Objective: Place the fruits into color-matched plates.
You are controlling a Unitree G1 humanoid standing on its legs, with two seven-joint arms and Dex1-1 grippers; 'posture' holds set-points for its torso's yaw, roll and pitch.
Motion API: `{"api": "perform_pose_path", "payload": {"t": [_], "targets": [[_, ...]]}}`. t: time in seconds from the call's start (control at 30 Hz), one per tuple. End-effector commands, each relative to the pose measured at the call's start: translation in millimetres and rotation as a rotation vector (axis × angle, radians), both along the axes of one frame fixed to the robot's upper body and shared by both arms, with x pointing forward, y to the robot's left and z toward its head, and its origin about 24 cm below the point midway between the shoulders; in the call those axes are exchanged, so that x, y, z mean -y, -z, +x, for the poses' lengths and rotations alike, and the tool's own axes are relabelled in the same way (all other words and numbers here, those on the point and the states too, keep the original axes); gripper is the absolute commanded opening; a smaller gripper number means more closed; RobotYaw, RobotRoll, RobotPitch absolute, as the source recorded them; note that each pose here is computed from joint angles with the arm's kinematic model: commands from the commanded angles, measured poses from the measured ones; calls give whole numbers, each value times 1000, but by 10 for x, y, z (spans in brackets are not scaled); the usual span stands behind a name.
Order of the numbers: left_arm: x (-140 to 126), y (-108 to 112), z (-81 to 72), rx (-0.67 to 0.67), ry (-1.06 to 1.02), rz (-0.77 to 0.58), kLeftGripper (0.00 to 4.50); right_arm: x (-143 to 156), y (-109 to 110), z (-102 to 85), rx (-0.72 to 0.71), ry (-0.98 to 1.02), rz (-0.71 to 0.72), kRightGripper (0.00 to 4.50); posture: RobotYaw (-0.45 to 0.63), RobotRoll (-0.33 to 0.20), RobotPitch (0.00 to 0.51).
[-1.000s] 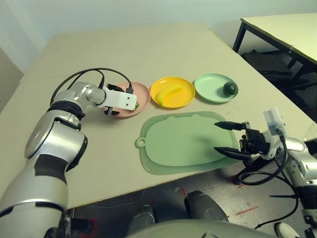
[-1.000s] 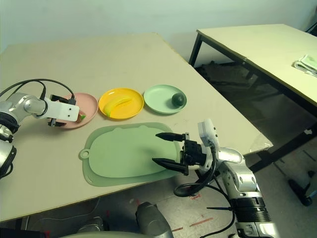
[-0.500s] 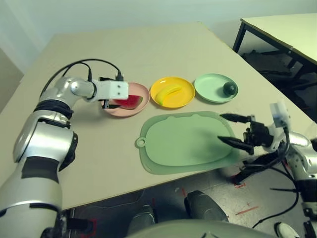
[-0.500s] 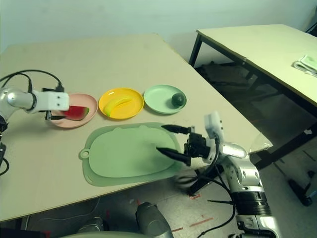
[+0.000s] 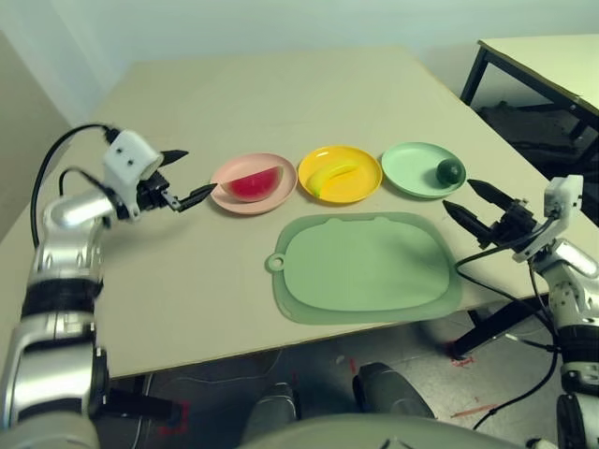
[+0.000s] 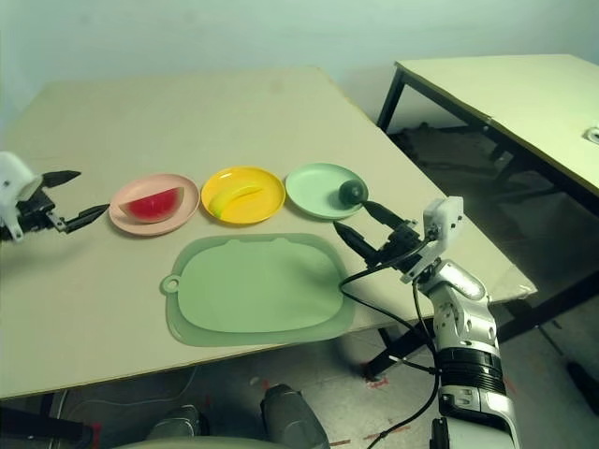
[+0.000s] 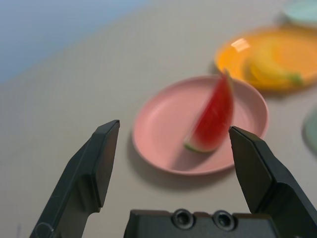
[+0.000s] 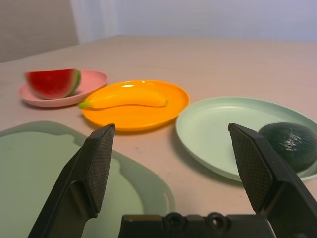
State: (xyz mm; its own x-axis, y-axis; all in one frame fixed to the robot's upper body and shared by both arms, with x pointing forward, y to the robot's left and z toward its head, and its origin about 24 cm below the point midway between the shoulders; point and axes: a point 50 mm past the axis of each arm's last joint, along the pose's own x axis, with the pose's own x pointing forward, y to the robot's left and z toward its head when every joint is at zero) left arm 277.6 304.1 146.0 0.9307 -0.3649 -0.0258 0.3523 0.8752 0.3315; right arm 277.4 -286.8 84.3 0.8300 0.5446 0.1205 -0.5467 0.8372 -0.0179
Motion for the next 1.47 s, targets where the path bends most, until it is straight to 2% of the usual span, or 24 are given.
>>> {"api": "perform_pose_path", "payload": {"t": [0.03,0.17,0.43,0.8,0.97,1.1,1.47], "targets": [[56,72,-101,9,-87,-116,4483,112,53,-20,18,60,-10,4500,-117,0,43],[96,216,-157,2,-171,-238,4483,176,89,-47,17,73,-21,4500,-118,0,47],[229,504,-237,-55,-186,-283,4483,375,196,-173,-11,212,45,4500,-130,0,53],[319,681,-173,-93,-232,-334,4483,477,329,-216,-71,267,-12,4500,-123,0,77],[474,759,-190,-111,-245,-346,4483,693,264,-227,-84,337,-49,4500,-122,0,67],[591,832,-239,-117,-267,-354,4483,914,153,-253,-86,400,-69,4500,-119,0,82],[487,853,-450,-102,-354,-316,4483,1106,-140,-149,-51,464,-90,4500,-103,0,57]]}}
